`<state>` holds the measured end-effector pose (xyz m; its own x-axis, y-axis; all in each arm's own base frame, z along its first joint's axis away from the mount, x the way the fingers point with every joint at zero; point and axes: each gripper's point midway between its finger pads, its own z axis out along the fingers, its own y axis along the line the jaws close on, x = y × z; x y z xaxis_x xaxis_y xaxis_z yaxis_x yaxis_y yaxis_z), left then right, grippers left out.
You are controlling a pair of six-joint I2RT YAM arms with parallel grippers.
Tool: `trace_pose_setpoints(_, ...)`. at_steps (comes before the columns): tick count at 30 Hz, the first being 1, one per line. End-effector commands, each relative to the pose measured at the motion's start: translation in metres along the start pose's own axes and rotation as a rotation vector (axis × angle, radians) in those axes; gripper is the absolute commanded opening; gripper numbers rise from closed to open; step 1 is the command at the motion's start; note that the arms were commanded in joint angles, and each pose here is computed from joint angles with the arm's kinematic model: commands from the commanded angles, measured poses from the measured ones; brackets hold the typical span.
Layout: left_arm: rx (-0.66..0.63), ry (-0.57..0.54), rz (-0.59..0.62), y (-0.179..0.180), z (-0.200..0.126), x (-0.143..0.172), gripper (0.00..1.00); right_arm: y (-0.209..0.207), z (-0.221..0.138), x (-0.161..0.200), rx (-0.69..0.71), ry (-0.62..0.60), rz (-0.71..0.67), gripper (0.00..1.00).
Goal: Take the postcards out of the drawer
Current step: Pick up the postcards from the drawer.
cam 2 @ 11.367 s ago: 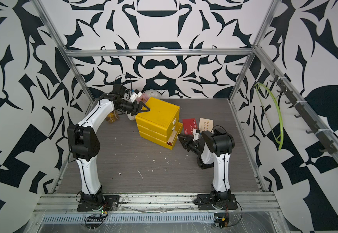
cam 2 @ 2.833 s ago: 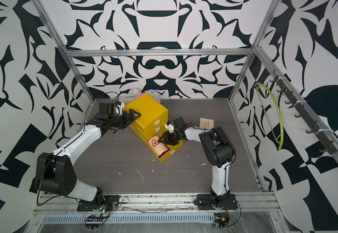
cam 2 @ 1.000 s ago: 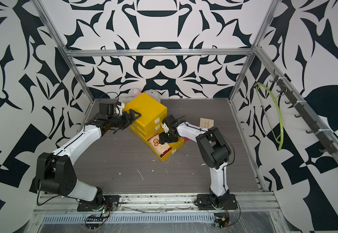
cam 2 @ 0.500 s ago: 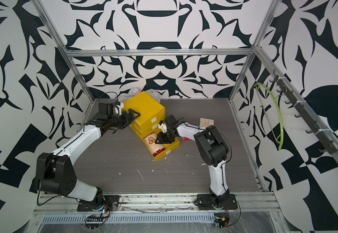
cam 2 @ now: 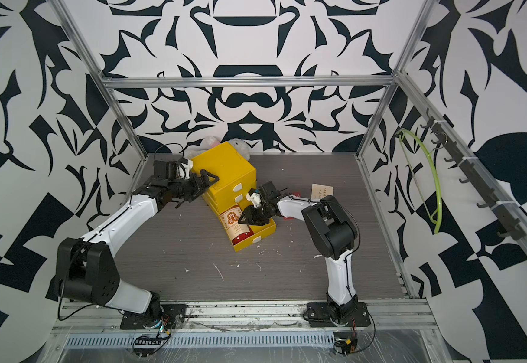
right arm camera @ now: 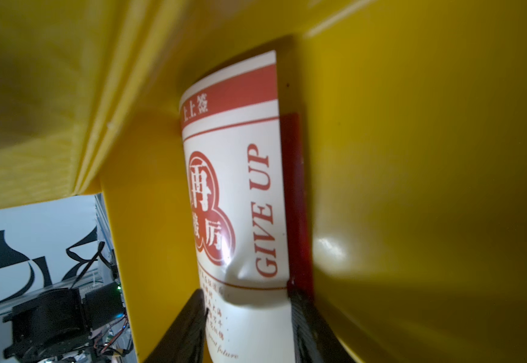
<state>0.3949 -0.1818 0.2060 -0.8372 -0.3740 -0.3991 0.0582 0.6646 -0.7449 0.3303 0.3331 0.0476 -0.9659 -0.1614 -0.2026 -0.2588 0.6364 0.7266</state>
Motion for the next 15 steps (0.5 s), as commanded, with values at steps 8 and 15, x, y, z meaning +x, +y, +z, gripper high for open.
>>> trace_pose_setpoints(8, 0.005, 0.068, -0.001, 0.001, 0.001, 0.022, 1.0, 0.019, 0.009, -0.012, -0.063, -0.048, -0.027, 0.12)
trace_pose_setpoints(15, 0.003, 0.065, 0.0, 0.001, 0.001, 0.021, 1.0, 0.026, -0.003, -0.012, -0.047, -0.055, -0.051, 0.0)
